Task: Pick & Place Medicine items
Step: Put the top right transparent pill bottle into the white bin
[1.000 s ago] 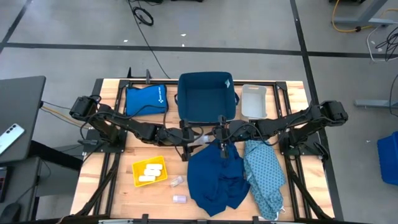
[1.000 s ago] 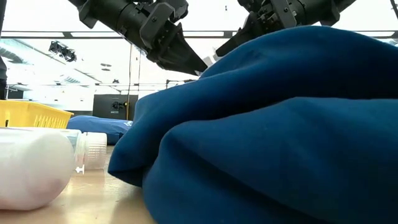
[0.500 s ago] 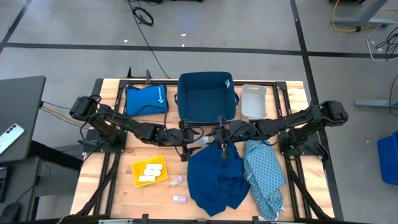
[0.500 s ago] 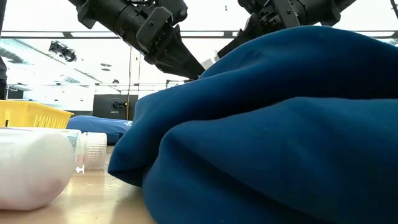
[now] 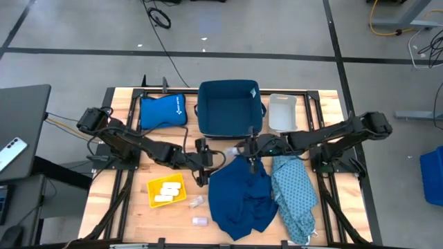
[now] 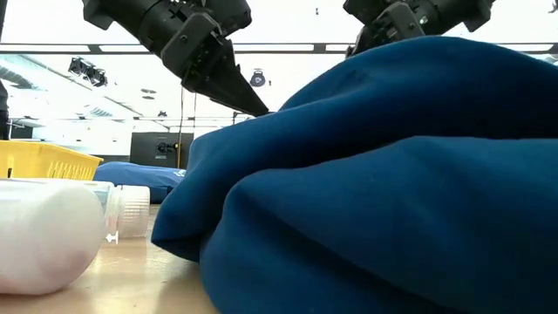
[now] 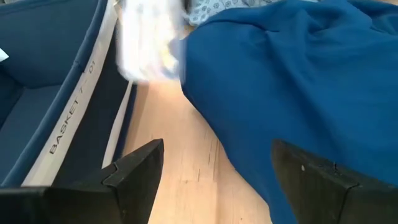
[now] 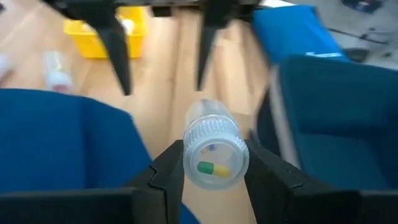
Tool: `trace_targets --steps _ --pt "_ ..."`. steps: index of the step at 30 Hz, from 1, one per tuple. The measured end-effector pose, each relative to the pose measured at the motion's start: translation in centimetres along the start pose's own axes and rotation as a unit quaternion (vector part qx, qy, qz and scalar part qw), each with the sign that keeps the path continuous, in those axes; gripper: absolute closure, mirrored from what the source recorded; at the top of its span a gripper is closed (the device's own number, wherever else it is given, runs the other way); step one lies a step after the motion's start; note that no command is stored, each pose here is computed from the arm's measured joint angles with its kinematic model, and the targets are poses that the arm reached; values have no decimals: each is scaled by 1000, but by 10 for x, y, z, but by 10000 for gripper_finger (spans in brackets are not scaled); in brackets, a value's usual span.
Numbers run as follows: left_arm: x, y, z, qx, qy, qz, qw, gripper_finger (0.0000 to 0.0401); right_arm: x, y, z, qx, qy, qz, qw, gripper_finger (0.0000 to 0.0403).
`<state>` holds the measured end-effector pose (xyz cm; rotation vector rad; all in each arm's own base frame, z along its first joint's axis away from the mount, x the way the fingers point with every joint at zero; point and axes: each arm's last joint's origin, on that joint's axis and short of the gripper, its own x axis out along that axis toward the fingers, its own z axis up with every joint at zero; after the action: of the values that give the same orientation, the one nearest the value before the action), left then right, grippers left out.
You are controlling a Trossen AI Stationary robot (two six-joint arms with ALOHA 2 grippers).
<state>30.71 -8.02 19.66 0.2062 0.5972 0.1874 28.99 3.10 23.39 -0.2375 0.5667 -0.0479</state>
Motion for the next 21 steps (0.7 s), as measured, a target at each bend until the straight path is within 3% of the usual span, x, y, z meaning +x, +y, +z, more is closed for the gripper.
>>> trace_targets --steps 9,14,21 --pt "-2 -2 -1 1 5 5 1000 104 -61 -24 -1 34 38 -128 990 263" --pt "-2 -2 -3 -2 13 5 1000 103 -86 -41 -17 67 102 -207 971 263" --pt "-2 -2 -4 -3 17 6 1000 103 -94 -67 -37 111 179 -264 941 263"
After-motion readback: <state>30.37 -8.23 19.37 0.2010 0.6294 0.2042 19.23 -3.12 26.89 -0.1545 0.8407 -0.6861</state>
